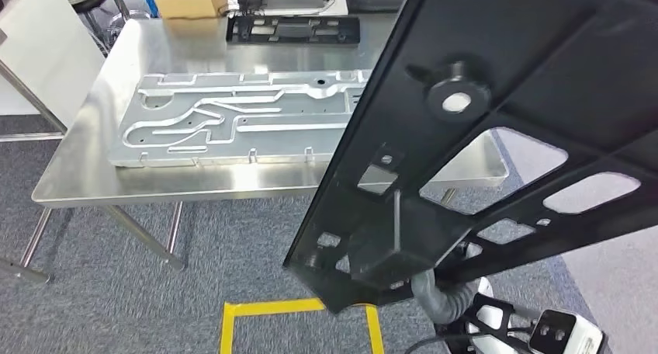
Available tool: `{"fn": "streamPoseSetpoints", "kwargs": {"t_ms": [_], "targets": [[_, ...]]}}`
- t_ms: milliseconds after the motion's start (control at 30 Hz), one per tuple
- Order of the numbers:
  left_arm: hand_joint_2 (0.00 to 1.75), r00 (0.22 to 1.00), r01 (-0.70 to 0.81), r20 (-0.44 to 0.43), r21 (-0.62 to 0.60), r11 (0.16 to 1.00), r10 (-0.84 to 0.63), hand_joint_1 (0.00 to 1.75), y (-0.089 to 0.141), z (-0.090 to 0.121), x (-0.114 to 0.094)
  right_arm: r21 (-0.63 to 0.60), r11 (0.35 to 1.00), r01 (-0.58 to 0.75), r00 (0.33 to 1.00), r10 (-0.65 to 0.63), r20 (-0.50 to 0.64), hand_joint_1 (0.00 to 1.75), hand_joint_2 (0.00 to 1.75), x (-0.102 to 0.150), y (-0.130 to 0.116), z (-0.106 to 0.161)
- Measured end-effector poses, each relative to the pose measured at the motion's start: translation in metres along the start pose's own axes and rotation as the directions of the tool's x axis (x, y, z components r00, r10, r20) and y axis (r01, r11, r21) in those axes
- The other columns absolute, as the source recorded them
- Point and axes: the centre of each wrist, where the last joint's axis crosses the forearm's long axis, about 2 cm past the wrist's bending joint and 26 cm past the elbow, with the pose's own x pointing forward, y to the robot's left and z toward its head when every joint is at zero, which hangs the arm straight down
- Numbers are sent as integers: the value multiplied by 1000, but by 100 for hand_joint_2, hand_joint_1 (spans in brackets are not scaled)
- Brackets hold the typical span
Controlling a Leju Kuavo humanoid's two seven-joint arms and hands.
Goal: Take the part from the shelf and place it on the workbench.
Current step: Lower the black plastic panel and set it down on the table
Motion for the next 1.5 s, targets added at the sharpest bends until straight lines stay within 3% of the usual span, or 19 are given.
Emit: {"fn": "streamPoseSetpoints", "kwargs": {"t_ms": [1133, 1333, 1500], "targets": [[175, 1000, -13, 3, 3, 1000, 13, 0, 2, -1, 1, -6, 1000, -25, 999, 25, 43, 171, 175, -3, -11, -14], [175, 1000, -14, 3, 16, 1000, 14, 0, 3, 0, -1, -33, 993, -118, 992, 119, 39, 171, 175, -1, -21, -18], [175, 1000, -19, 18, 2, 1000, 19, 0, 1, -1, 2, -98, 917, -387, 922, 388, -7, 171, 175, -14, -64, -37]]}}
